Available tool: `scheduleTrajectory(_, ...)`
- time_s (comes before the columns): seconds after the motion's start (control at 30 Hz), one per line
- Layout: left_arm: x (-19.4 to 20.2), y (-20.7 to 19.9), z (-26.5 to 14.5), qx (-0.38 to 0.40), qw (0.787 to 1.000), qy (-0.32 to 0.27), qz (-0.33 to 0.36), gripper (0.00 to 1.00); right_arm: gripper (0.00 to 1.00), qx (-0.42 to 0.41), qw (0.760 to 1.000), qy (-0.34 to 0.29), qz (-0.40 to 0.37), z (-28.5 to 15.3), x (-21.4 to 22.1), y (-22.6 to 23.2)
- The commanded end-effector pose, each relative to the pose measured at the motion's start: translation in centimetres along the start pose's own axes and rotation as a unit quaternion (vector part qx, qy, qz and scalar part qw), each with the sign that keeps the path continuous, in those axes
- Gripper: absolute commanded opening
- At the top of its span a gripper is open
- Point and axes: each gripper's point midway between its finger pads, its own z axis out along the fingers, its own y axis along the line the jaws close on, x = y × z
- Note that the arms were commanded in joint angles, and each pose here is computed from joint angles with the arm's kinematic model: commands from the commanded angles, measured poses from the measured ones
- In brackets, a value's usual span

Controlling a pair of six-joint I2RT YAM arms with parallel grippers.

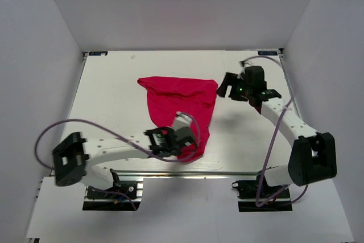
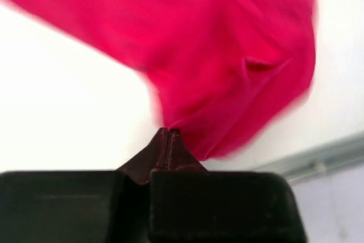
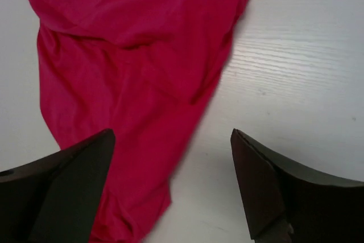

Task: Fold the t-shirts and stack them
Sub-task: Flatten out the tshirt

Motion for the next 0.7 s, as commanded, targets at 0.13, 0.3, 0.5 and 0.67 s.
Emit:
scheduleTrajectory(0.13, -2.2, 8.2, -2.6, -0.077, 0.986, -0.071, -0.131, 0.0, 0.84, -0.095, 0.96, 0.017, -0.263, 5.0, 0.0, 6.2)
scheduleTrajectory(0.3, -1.8, 8.0, -1.9, -0.071, 0.987, -0.052, -0.136, 0.0, 0.79, 0.041, 0.96, 0.069, -0.27, 9.7, 0.3, 2.9)
scheduleTrajectory(0.5, -1.2, 8.2, -1.7, -0.065, 0.988, -0.047, -0.13, 0.0, 0.74, 0.075, 0.958, 0.098, -0.26, 11.6, 1.4, 1.5)
scheduleTrajectory(0.67, -1.3, 8.3, -1.5, -0.06, 0.987, -0.048, -0.142, 0.0, 0.68, 0.043, 0.953, 0.145, -0.262, 12.3, 4.9, 1.9)
